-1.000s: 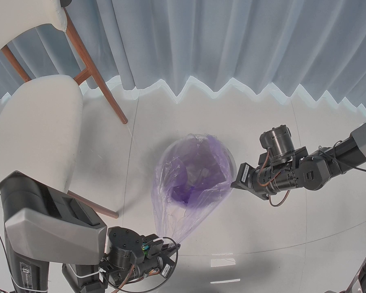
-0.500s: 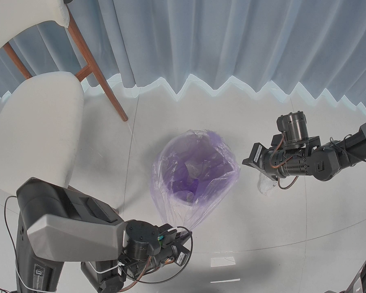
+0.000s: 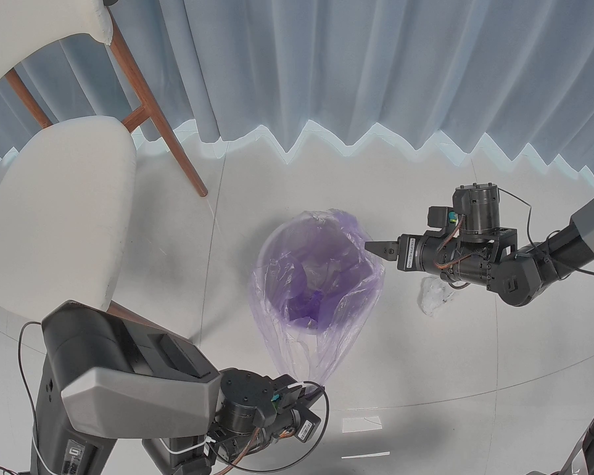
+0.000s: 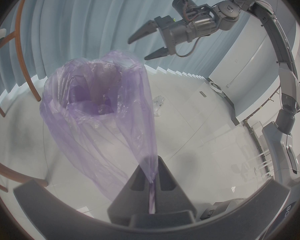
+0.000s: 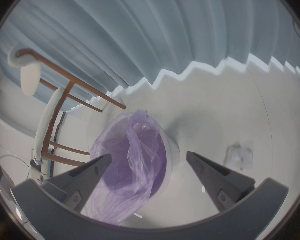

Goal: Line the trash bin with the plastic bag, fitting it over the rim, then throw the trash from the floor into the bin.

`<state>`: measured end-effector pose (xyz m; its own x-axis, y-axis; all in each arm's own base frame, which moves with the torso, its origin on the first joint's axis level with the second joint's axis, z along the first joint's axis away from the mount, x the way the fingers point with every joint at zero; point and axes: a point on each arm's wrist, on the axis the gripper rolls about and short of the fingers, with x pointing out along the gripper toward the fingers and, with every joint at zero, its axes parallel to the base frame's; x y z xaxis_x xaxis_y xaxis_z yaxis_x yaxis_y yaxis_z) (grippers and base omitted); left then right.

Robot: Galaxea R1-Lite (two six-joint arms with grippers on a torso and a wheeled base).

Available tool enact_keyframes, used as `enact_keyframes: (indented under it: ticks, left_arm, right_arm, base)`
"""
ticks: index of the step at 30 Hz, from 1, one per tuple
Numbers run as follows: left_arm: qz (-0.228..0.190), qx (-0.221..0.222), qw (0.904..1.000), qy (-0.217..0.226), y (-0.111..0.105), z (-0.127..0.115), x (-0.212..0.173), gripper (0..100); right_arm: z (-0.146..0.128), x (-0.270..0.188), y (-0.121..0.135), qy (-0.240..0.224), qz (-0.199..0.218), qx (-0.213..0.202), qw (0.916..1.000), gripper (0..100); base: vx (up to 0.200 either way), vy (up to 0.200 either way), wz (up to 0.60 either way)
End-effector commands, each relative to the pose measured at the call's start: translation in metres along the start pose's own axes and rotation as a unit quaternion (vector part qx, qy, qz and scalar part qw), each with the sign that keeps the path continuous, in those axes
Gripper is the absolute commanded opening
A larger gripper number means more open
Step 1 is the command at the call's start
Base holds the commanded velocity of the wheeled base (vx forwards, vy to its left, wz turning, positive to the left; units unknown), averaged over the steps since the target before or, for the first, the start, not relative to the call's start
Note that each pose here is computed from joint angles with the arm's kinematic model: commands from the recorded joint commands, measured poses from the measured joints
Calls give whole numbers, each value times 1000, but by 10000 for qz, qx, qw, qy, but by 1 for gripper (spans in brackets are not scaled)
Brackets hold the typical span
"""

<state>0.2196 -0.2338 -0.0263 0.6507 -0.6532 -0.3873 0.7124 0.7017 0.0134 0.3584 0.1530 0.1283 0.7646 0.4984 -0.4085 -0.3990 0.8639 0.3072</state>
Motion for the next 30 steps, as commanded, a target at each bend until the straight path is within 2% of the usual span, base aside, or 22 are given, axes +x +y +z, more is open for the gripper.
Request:
enact_keyframes:
  ticks: [1, 7, 8, 11, 21, 26, 30]
  left_arm:
    - [-113, 48, 9999, 11, -8, -1, 0, 0]
    - [-6, 3, 10000, 26, -8, -2, 1, 0]
    - [-6, 2, 10000, 10, -8, -1, 1, 0]
    - [-27, 12, 10000, 25, -10, -3, 2, 0]
    - [-145, 78, 9998, -83, -15, -2, 11, 0]
    - [-233, 223, 9989, -339, -18, -2, 39, 0]
    - [-253, 307, 9985, -364, -19, -9, 52, 0]
  right_arm:
    - [-24, 25, -10, 109, 138, -213, 9996, 100]
    - [-30, 31, -2, 179, 227, -257, 9993, 100]
    - [-33, 33, -3, 211, 226, -255, 9992, 0]
    - [-36, 39, -5, 209, 220, -252, 9992, 0]
    - [-15, 30, -25, -182, -2, -165, 9997, 0]
    - [-11, 25, -54, -241, -319, -16, 9992, 0]
    - [-13, 24, -69, -212, -482, 83, 9986, 0]
  base:
    - [0, 0, 0]
    - [0, 0, 0]
    - [0, 0, 0]
    - [0, 0, 0]
    - [0, 0, 0]
    - [0, 0, 0]
    - [0, 0, 0]
